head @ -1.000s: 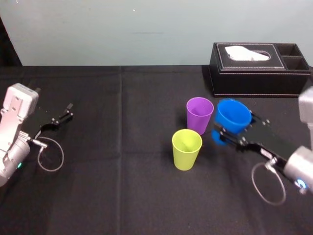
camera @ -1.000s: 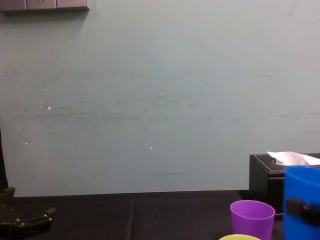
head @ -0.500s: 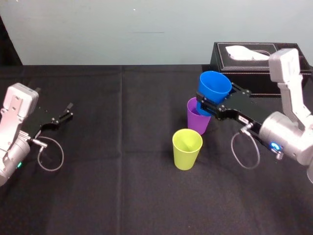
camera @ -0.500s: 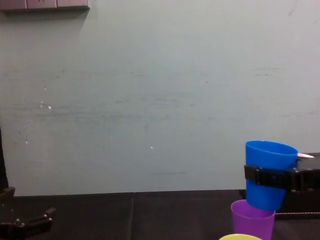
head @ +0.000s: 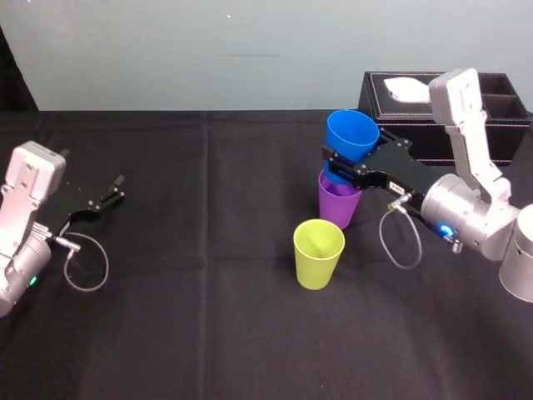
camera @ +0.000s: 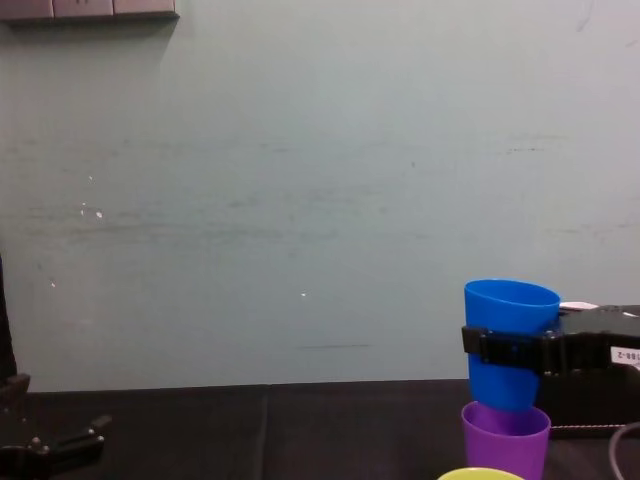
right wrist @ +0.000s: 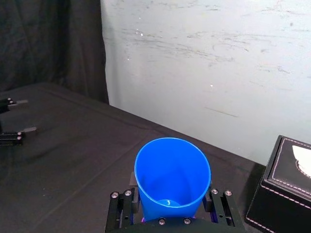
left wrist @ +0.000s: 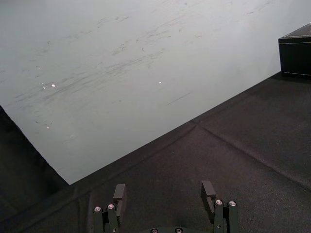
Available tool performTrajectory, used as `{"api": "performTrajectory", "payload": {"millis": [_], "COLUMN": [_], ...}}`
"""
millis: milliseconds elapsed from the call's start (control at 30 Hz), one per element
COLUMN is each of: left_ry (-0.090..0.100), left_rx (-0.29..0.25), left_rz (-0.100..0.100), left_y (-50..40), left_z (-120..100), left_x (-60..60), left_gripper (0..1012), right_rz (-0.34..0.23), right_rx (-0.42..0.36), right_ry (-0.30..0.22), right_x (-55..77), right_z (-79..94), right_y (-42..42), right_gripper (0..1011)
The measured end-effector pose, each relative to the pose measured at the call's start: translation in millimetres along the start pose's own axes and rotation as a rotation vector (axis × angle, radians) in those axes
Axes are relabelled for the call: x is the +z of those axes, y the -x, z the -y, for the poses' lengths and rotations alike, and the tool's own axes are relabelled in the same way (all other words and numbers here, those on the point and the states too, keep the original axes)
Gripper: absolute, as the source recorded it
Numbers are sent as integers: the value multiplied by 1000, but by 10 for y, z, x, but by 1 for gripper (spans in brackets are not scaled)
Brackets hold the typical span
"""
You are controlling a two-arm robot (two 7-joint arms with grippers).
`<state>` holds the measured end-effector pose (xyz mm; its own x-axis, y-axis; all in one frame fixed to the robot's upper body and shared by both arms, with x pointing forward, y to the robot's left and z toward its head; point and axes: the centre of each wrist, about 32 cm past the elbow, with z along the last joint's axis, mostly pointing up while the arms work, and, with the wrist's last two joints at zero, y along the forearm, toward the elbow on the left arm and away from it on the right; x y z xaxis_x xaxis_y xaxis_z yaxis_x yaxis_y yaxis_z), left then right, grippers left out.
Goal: Stack the three plastic cups sequentially using one hand.
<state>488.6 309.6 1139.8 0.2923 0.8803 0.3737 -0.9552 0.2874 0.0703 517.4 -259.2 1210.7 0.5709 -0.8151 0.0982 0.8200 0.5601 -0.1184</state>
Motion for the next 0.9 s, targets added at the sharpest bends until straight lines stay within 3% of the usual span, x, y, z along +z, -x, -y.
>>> {"api": "performTrajectory", "payload": {"millis": [900], "left_ry": [0], "left_rx": [0], "left_rz": [0], "left_y": [0], "left_z": [0], "left_x": [0], "left_gripper": [1012], "right_rz": [-8], "right_rx": [-18], "right_ry": [41], "right_x": [-183], "right_z": [-63], "right_y": [12], "right_gripper": [719]}}
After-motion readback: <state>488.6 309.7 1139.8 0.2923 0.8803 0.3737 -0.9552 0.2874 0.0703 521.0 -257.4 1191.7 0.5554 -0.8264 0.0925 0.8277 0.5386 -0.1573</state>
